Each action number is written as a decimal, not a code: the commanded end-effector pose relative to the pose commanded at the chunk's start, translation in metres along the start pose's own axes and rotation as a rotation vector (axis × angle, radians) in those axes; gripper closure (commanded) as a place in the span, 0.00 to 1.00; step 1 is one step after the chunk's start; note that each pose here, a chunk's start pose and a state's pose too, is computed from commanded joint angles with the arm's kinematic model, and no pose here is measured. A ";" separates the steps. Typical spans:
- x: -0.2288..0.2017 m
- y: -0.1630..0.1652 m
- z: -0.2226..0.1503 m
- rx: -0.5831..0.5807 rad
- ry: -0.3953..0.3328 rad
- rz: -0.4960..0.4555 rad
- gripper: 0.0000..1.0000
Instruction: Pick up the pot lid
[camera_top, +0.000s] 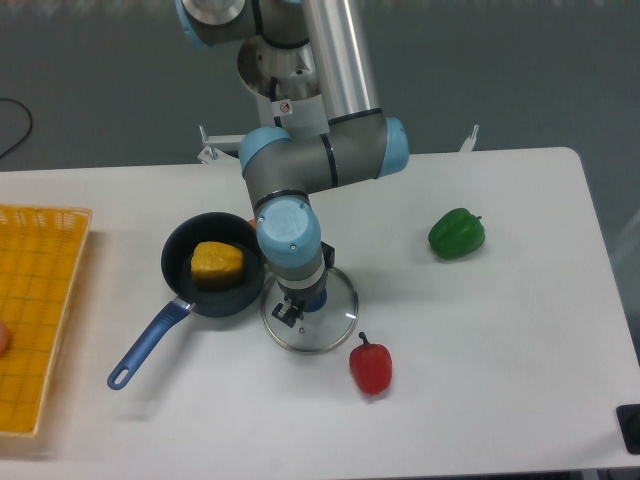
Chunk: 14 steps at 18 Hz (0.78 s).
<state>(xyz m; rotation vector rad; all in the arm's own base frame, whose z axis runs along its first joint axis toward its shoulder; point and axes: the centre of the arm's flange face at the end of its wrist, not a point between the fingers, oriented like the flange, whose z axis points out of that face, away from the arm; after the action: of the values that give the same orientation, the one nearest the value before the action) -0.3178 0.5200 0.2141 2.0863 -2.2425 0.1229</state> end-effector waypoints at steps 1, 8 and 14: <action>0.000 -0.001 -0.001 0.000 -0.002 -0.011 0.34; 0.000 -0.001 -0.001 -0.002 0.000 -0.037 0.51; -0.001 0.000 -0.003 -0.006 -0.003 -0.057 0.57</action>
<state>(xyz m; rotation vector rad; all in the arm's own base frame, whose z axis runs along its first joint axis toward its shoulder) -0.3177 0.5210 0.2172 2.1470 -2.1799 0.1098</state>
